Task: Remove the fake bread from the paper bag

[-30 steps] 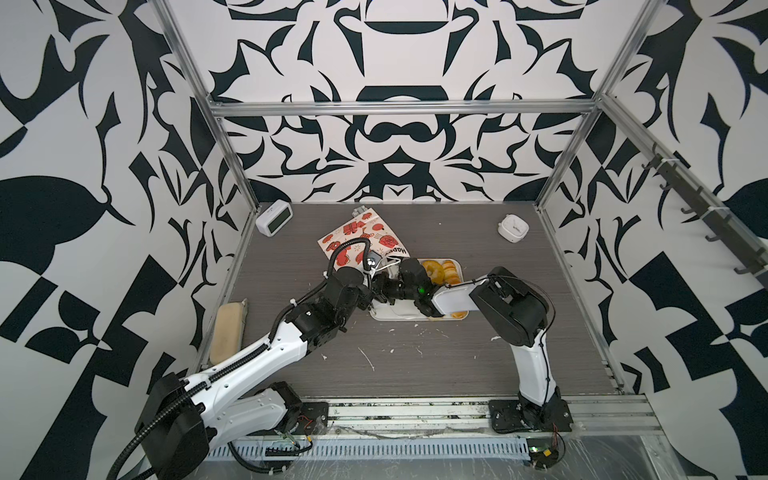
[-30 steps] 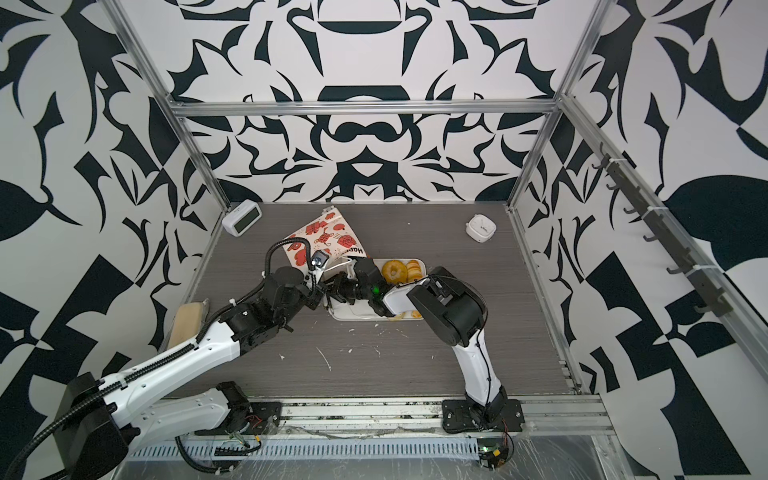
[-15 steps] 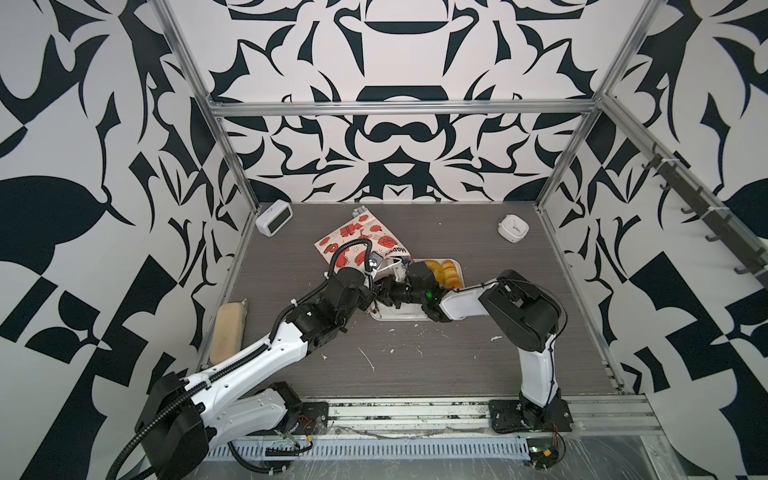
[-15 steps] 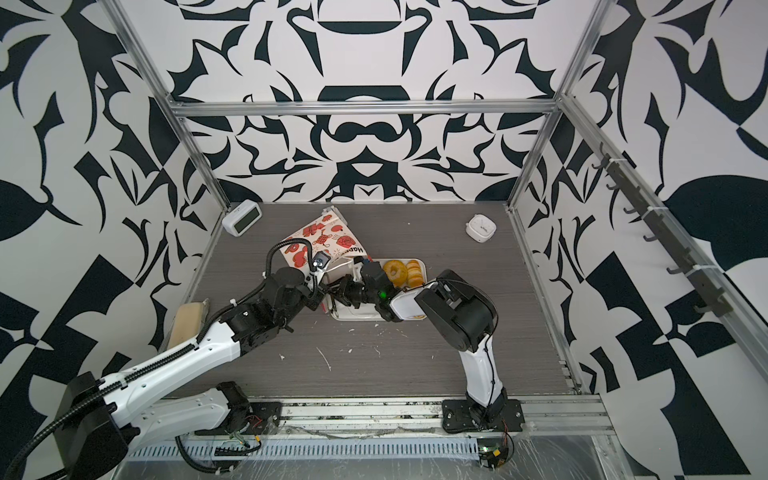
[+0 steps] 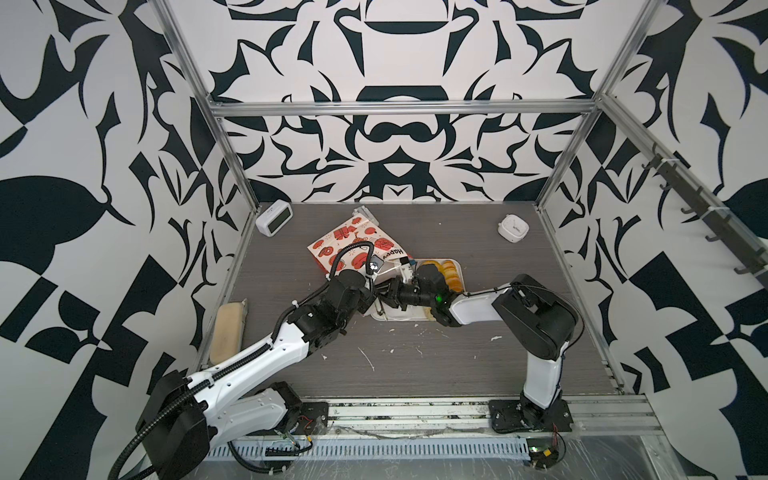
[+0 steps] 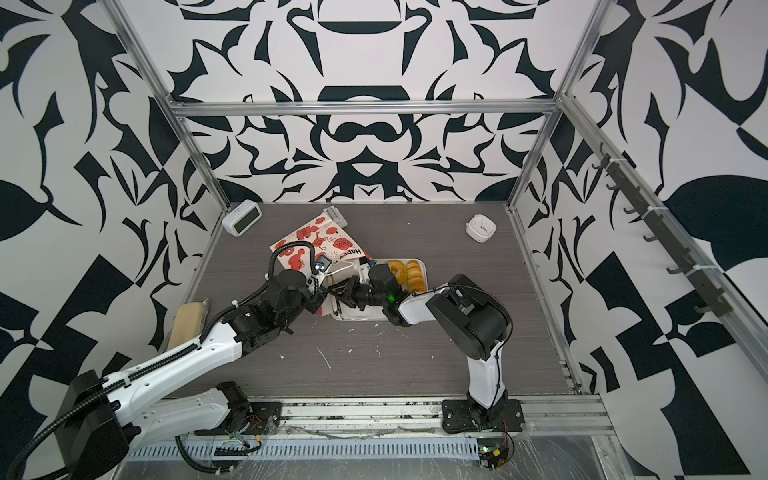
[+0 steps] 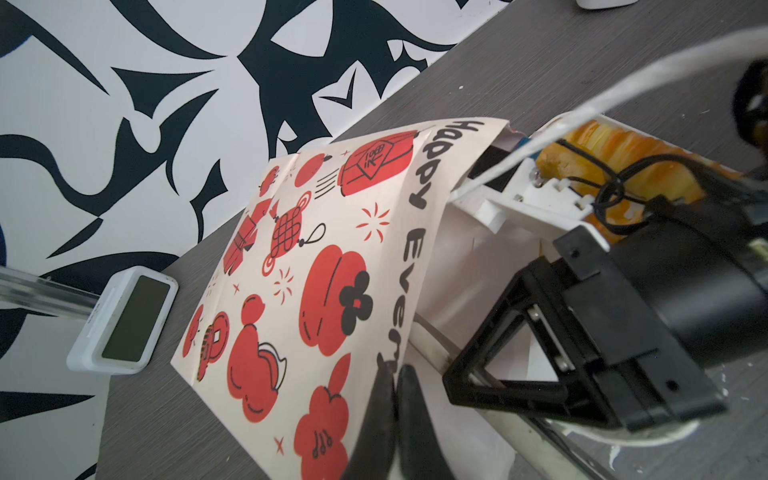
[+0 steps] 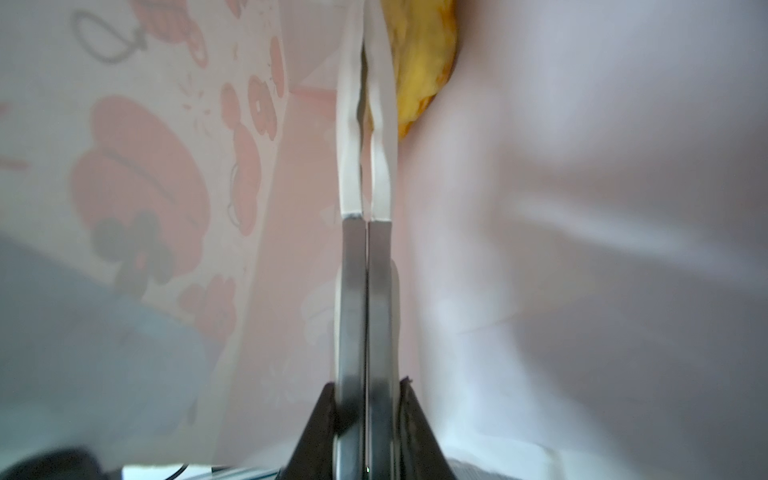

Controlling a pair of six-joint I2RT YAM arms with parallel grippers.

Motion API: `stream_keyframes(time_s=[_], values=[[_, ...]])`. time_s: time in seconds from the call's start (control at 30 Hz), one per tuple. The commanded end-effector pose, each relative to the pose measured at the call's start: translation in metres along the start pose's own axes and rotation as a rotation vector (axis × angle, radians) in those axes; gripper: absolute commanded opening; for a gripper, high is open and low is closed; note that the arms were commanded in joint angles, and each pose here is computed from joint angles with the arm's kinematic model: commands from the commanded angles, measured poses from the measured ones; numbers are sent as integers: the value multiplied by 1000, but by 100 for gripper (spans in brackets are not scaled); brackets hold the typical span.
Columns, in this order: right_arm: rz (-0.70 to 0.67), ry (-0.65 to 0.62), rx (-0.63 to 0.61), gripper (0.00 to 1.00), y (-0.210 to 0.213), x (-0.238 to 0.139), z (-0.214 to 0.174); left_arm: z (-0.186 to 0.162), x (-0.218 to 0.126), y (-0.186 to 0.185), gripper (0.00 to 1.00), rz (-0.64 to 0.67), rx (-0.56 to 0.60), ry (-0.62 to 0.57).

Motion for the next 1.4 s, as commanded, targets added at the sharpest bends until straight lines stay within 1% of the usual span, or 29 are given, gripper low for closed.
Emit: stream_keyframes(time_s=[0.0,0.17,0.2,0.37,0.7,1.03,1.37], values=[[87,4,-84,0,29,-10,-2,-3,-1,0,0,16,2,5],[35,50,-126,0,32,-4,0,-3,0,-1,0,5,6,-6],[31,56,-132,1,32,-3,1,-3,0,-1,0,1,7,-7],[-2,69,-143,18,28,4,7,-3,2,-4,0,-20,9,-8],[-20,100,-127,34,22,14,20,-6,-2,-7,0,-60,10,-26],[-42,102,-142,36,23,13,16,-5,4,-7,0,-40,10,-22],[10,66,-173,39,37,22,25,6,14,-10,0,-72,14,-43]])
Point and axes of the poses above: each gripper's point midway between its finger pads, its own x axis out along the fingers, its own y axis along the line the jaws close on, z = x × y, the point moved 10 cm from there along -x, back along the fingers, and after that the axes turned 8 degrees about x, right-handed, at the moved point
